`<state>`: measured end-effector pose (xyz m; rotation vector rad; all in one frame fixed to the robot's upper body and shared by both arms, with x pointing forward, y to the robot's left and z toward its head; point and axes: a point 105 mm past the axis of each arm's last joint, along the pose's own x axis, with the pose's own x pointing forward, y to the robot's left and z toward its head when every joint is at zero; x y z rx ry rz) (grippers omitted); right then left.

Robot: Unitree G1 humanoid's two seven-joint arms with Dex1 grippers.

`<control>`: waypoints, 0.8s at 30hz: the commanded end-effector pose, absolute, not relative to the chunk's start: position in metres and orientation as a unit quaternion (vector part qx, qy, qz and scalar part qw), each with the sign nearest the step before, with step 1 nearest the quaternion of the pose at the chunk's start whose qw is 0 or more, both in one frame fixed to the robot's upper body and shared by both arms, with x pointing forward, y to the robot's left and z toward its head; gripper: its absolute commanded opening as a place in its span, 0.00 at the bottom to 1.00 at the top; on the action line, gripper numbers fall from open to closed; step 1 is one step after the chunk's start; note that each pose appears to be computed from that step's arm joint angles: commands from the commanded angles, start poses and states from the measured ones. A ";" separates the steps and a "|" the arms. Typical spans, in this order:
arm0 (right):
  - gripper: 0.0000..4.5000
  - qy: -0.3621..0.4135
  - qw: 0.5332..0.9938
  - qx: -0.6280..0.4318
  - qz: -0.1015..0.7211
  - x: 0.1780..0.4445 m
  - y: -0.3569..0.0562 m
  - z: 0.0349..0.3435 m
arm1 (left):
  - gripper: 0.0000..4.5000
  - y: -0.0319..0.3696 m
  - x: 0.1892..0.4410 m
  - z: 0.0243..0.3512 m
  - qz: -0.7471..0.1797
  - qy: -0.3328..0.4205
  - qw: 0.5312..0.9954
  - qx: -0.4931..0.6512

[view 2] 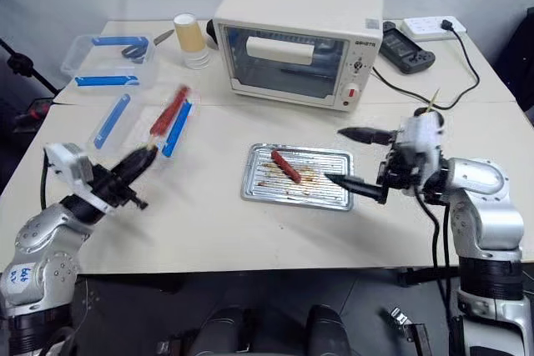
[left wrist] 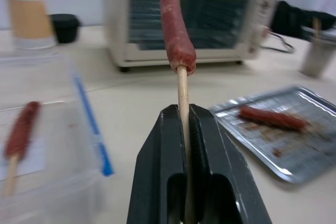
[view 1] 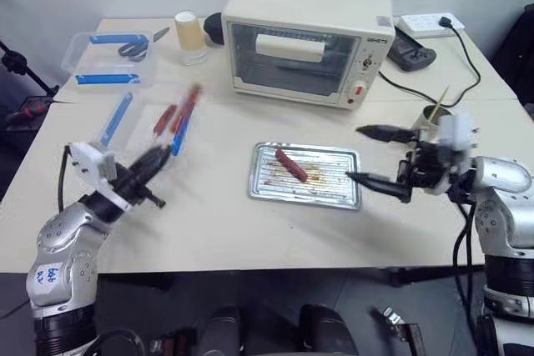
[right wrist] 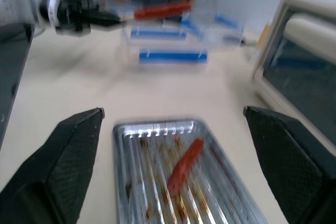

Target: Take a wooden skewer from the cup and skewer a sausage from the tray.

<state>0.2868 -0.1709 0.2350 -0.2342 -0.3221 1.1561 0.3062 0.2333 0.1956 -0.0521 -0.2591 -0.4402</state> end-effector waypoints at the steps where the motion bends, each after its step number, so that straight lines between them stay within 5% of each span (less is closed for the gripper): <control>1: 0.99 -0.235 0.835 -0.103 0.488 0.271 -0.175 0.261 | 0.00 0.259 0.310 0.215 -0.115 -0.147 0.982 -0.043; 17: 0.99 -0.274 0.829 -0.092 0.479 0.255 -0.146 0.257 | 0.00 0.276 0.383 0.201 -0.064 -0.019 0.998 -0.012; 18: 1.00 -0.272 0.829 -0.091 0.480 0.254 -0.146 0.256 | 0.13 0.274 0.382 0.204 -0.073 -0.023 0.997 -0.011; 24: 1.00 -0.257 0.831 -0.089 0.486 0.250 -0.144 0.249 | 0.51 0.265 0.360 0.226 -0.143 -0.083 0.986 -0.004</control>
